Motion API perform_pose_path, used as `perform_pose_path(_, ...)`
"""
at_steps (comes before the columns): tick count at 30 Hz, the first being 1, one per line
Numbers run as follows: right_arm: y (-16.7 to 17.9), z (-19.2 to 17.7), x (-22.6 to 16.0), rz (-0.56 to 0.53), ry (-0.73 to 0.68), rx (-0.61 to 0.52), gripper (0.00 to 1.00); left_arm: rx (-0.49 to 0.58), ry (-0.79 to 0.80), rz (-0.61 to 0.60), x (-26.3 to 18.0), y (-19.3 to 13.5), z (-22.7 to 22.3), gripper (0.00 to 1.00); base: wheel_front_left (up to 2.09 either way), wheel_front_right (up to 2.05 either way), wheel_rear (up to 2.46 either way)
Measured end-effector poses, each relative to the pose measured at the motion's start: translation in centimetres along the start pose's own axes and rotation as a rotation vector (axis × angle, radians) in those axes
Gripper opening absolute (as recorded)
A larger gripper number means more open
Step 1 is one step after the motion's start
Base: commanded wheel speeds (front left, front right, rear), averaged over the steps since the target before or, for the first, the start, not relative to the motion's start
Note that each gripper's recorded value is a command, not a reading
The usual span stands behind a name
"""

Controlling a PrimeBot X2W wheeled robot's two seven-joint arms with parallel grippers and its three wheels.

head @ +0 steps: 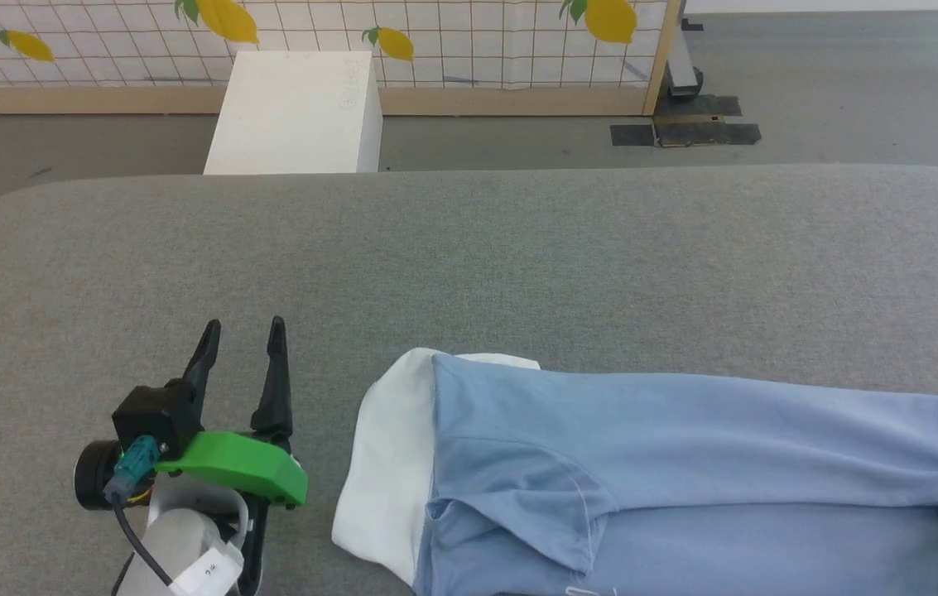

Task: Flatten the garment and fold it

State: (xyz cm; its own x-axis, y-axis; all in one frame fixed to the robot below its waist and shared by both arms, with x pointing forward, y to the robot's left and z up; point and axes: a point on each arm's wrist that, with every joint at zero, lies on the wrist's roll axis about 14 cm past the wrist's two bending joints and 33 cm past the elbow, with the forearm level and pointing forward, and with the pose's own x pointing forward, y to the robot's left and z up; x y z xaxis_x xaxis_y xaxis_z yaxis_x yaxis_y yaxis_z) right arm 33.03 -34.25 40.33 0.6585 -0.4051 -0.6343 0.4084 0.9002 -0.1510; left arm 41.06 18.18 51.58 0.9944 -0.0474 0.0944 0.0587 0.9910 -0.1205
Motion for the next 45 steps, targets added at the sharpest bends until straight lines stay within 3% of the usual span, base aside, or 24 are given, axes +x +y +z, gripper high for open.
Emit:
perform_pose_path(3,0.7,1.0,-0.2,0.019,-0.03,-0.015,0.0,-0.002,-0.002,0.004,-0.1,0.2,0.1,1.0,0.0,0.0,0.0)
perform_pose_path(9,5.3,3.6,-2.6,0.163,-0.086,-0.081,0.0,-0.004,-0.005,0.012,-0.3,0.4,0.1,1.0,0.0,0.0,0.0)
perform_pose_path(18,16.5,8.5,-12.9,0.555,-0.253,-0.246,0.0,0.001,-0.004,0.027,-0.7,0.9,0.1,1.0,0.0,0.0,0.0)
perform_pose_path(25,24.6,8.9,-18.3,0.827,-0.357,-0.432,0.0,-0.002,-0.001,0.039,-0.8,1.3,0.0,1.0,0.0,0.0,0.0)
perform_pose_path(30,30.4,7.7,-19.3,0.973,-0.376,-0.53,0.0,-0.006,0.0,0.049,-0.9,1.6,-0.1,1.0,0.0,0.0,0.0)
perform_pose_path(34,34.5,4.8,-19.3,1.079,-0.324,-0.606,0.0,-0.006,0.01,0.068,-1.0,2.2,-0.4,1.0,0.0,0.0,0.0)
perform_pose_path(41,38.5,-0.6,-18.0,1.184,-0.184,-0.718,0.0,-0.012,0.028,0.1,-1.1,3.1,-1.1,1.0,0.0,0.0,0.0)
perform_pose_path(42,38.7,-1.0,-17.8,1.187,-0.173,-0.725,0.28,-0.012,0.031,0.1,-1.1,3.1,-1.2,1.0,0.0,0.0,0.0)
perform_pose_path(43,38.9,-1.4,-17.5,1.191,-0.157,-0.733,0.87,-0.012,0.034,0.104,-1.2,3.2,-1.3,1.0,0.0,0.0,0.0)
perform_pose_path(44,39.1,-1.9,-17.3,1.2,-0.135,-0.733,1.0,-0.013,0.038,0.108,-1.2,3.3,-1.4,1.0,0.0,0.0,0.0)
perform_pose_path(45,39.3,-2.4,-17.4,1.22,-0.114,-0.727,1.0,-0.013,0.042,0.112,-1.3,3.4,-1.6,1.0,0.0,0.0,0.0)
